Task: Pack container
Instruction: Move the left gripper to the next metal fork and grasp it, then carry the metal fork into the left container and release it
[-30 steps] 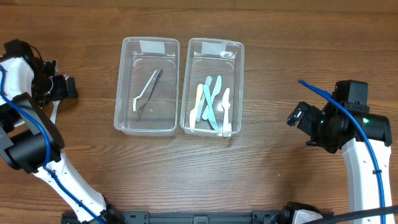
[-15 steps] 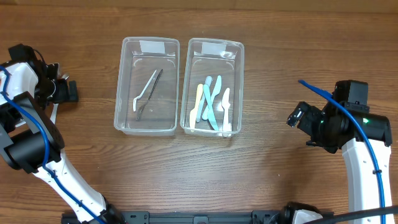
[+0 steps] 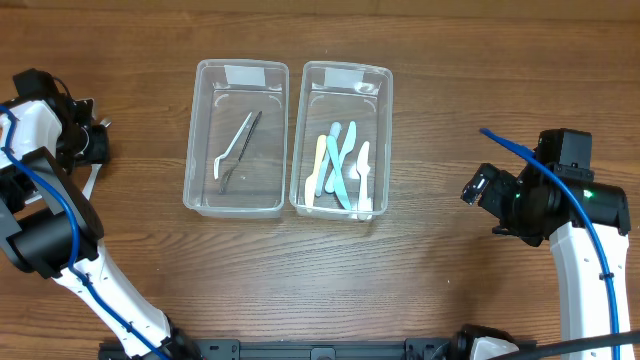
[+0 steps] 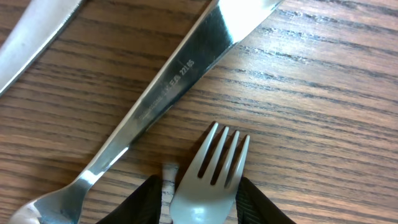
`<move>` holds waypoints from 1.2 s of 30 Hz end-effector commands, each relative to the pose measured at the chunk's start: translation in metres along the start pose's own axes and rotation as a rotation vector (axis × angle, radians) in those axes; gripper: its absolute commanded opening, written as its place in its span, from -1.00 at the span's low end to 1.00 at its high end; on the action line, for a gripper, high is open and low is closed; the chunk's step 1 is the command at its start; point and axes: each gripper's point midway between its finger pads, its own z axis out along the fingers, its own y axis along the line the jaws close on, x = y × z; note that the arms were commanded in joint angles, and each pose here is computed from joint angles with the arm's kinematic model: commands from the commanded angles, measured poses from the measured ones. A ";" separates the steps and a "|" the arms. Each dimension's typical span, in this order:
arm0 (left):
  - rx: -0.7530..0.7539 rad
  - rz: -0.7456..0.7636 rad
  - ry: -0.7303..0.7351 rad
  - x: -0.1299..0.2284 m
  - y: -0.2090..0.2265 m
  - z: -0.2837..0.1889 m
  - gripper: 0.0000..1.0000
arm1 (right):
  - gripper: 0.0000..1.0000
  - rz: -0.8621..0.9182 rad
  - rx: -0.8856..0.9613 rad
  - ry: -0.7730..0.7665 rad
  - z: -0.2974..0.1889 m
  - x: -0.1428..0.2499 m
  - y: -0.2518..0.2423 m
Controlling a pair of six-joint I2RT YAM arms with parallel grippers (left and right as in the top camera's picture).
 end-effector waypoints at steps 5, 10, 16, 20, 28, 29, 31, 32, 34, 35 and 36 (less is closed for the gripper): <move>0.015 0.014 0.013 0.003 -0.008 0.006 -0.65 | 1.00 -0.013 0.010 -0.014 -0.001 -0.003 0.000; 0.022 0.023 0.018 0.003 -0.013 0.006 -0.92 | 1.00 -0.014 0.009 -0.016 -0.001 -0.004 0.000; 0.025 0.064 0.008 -0.004 -0.030 -0.023 -0.92 | 1.00 -0.014 0.006 -0.022 -0.001 -0.005 0.001; 0.007 0.099 -0.126 -0.025 -0.052 -0.093 -0.92 | 1.00 -0.014 0.006 -0.023 -0.001 -0.005 0.001; 0.097 0.266 -0.362 -0.004 -0.195 -0.232 -0.92 | 1.00 -0.011 -0.004 -0.019 -0.001 -0.004 0.003; 0.124 0.296 -0.355 0.004 -0.223 -0.234 -0.92 | 1.00 -0.011 -0.005 -0.018 -0.001 -0.004 0.003; 0.164 0.318 -0.336 0.016 -0.261 -0.232 -0.92 | 1.00 -0.011 -0.003 -0.014 -0.001 -0.003 0.002; 0.178 0.333 -0.328 0.019 -0.276 -0.229 -0.92 | 1.00 -0.010 -0.002 -0.011 -0.001 -0.003 0.002; 0.196 0.354 -0.289 0.029 -0.304 -0.217 -0.92 | 1.00 -0.010 0.000 -0.005 -0.001 -0.001 0.001; 0.197 0.371 -0.263 0.032 -0.315 -0.207 -0.92 | 1.00 -0.009 0.002 -0.001 -0.001 0.000 0.001; 0.192 0.381 -0.246 0.032 -0.320 -0.198 -0.92 | 1.00 -0.008 0.003 0.003 -0.001 0.001 0.001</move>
